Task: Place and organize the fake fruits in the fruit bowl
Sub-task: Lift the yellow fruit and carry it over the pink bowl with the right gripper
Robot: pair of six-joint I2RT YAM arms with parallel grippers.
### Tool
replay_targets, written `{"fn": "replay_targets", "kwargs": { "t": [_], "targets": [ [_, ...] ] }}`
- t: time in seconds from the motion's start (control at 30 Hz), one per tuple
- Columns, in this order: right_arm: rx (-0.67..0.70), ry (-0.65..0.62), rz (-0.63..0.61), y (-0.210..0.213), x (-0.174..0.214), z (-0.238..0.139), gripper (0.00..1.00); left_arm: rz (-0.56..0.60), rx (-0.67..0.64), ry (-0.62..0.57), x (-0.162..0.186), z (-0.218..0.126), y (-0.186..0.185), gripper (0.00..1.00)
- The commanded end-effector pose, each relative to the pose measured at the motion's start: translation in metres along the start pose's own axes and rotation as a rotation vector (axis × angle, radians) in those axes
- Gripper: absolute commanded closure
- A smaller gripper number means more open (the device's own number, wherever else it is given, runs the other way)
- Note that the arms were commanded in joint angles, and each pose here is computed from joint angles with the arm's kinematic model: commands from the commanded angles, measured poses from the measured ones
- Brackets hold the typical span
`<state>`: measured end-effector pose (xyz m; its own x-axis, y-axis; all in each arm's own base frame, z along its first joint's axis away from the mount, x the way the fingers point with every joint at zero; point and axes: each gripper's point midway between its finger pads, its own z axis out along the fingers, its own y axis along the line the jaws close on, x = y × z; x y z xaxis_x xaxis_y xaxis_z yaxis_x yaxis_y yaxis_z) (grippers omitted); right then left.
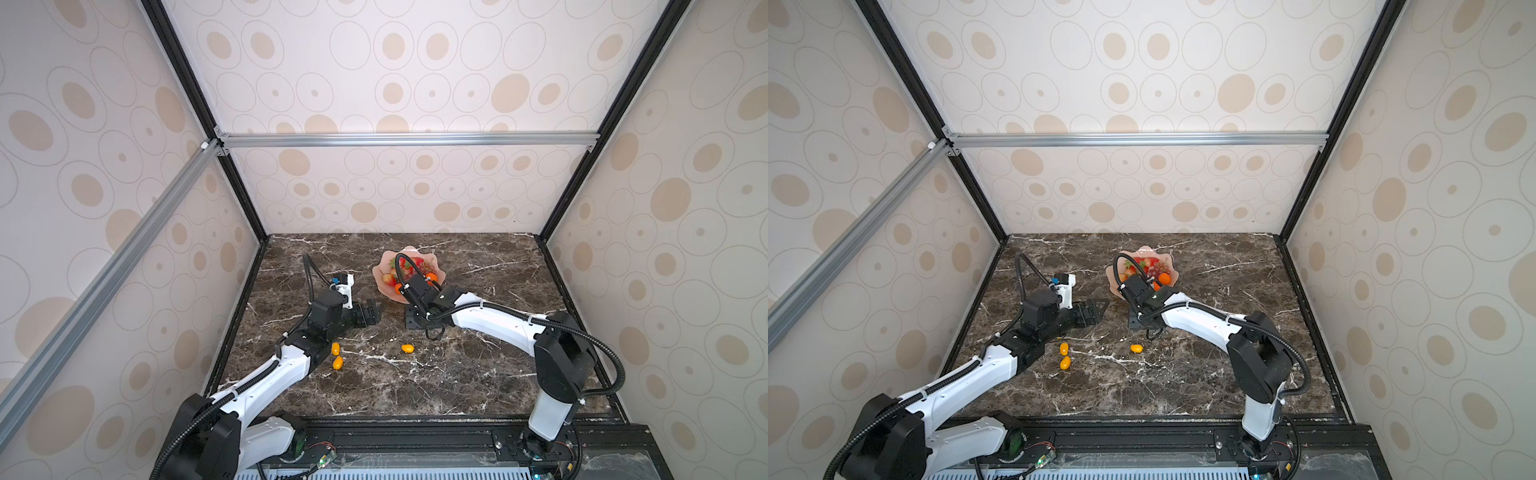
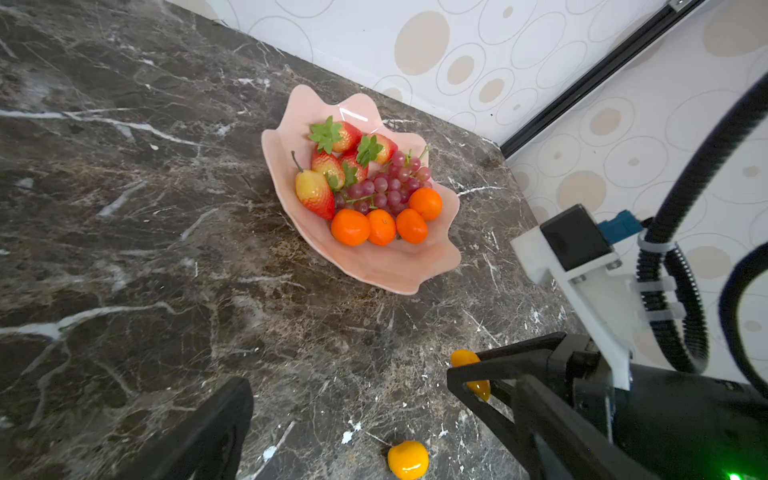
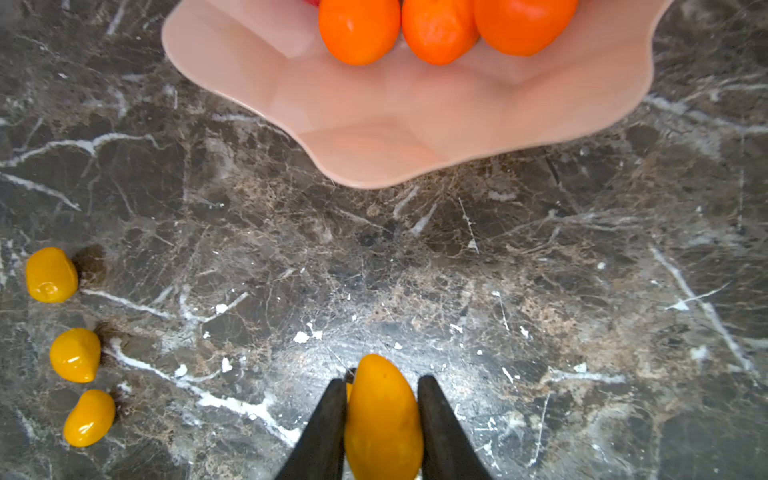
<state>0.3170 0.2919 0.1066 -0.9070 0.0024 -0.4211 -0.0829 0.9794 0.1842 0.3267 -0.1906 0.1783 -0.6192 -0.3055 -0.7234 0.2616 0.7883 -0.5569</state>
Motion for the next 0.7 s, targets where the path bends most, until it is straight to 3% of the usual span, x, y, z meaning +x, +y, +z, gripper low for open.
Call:
{"fn": "replay_targets", "kwargs": {
  "t": [0.0,0.37,0.67],
  "targets": [
    [-0.042,-0.063,0.02,0.004,-0.026,-0.024,0.7,0.017,0.064,-0.062,-0.025,0.002,-0.019,0.02],
    [-0.06,-0.121,0.038,0.003,-0.071,-0.025,0.7,0.006,0.037,-0.106,-0.04,0.016,-0.015,0.02],
    [-0.015,-0.108,0.019,-0.004,-0.099,0.001,0.7,-0.013,0.021,-0.109,-0.04,0.028,-0.008,0.02]
  ]
}}
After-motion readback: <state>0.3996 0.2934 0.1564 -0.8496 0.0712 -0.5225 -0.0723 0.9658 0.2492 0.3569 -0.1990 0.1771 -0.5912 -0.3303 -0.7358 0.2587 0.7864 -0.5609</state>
